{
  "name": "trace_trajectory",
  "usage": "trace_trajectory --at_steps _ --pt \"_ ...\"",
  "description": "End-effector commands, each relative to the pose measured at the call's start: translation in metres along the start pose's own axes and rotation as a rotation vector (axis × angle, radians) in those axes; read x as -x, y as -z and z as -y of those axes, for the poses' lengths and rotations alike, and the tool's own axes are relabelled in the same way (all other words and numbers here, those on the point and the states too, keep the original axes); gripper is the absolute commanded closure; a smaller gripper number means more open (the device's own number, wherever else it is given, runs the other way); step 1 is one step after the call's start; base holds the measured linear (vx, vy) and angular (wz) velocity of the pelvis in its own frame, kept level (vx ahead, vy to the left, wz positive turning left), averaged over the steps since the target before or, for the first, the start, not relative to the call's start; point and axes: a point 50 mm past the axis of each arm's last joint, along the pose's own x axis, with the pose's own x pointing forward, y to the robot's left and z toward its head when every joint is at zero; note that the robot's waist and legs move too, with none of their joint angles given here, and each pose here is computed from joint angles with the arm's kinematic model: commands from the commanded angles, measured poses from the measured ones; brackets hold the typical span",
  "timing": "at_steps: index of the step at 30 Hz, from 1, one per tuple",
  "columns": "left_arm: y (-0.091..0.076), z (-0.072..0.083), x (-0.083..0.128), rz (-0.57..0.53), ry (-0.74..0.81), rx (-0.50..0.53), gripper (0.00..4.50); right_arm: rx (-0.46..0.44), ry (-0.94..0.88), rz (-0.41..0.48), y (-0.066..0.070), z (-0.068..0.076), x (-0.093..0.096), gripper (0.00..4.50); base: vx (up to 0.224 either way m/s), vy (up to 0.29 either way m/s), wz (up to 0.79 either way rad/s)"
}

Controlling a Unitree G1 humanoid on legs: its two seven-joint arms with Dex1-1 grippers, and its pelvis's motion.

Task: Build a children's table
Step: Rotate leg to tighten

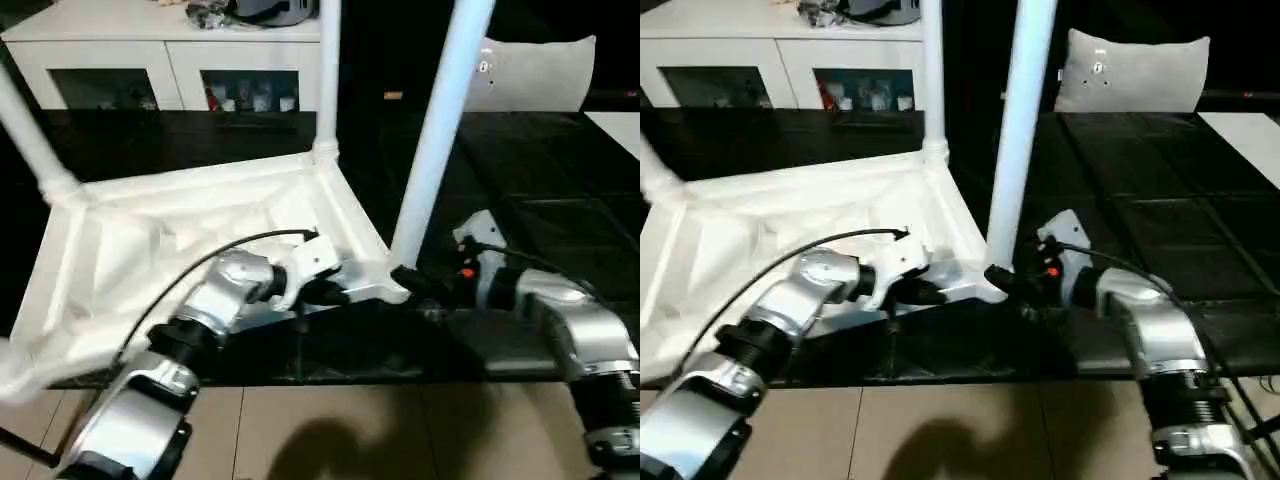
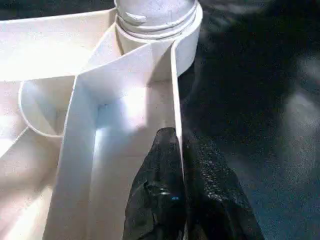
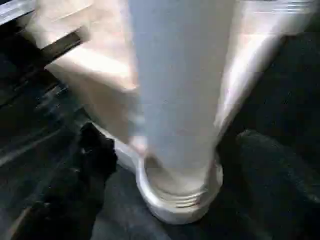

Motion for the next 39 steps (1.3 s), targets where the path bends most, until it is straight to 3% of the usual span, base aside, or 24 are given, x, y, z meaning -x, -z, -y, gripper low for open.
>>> trace_trajectory --at_steps 1,8,13,26,30,35,39 --pt "0.004 0.007 0.001 -0.045 0.103 -0.068 4.5 0.05 -0.115 -0.008 -0.003 -0.007 0.004 0.34 0.0 0.0 0.0" --pt "0.003 0.017 0.013 -0.023 0.295 -0.122 4.5 0.123 -0.248 -0.048 0.001 -0.013 0.008 1.03 0.0 0.0 0.0" --pt "0.003 0.024 0.015 -0.035 0.385 -0.145 4.5 0.101 -0.325 -0.047 0.002 -0.018 0.006 1.45 0.0 0.0 0.0" --pt "0.003 0.025 0.015 -0.027 0.393 -0.143 4.5 0.041 -0.456 -0.064 0.008 -0.027 0.005 2.46 0.0 0.0 0.0" --pt "0.002 0.025 0.012 0.016 0.369 -0.103 4.5 0.004 -0.471 -0.042 0.01 -0.029 0.003 2.55 0.0 0.0 0.0" --pt "-0.003 0.022 0.006 0.073 0.278 -0.049 4.5 -0.043 -0.377 0.022 0.01 -0.026 -0.003 2.57 0.0 0.0 0.0" --pt "-0.011 0.013 -0.007 0.092 0.096 0.075 4.5 -0.114 -0.011 0.04 0.01 -0.007 -0.023 2.57 0.0 0.0 0.0"
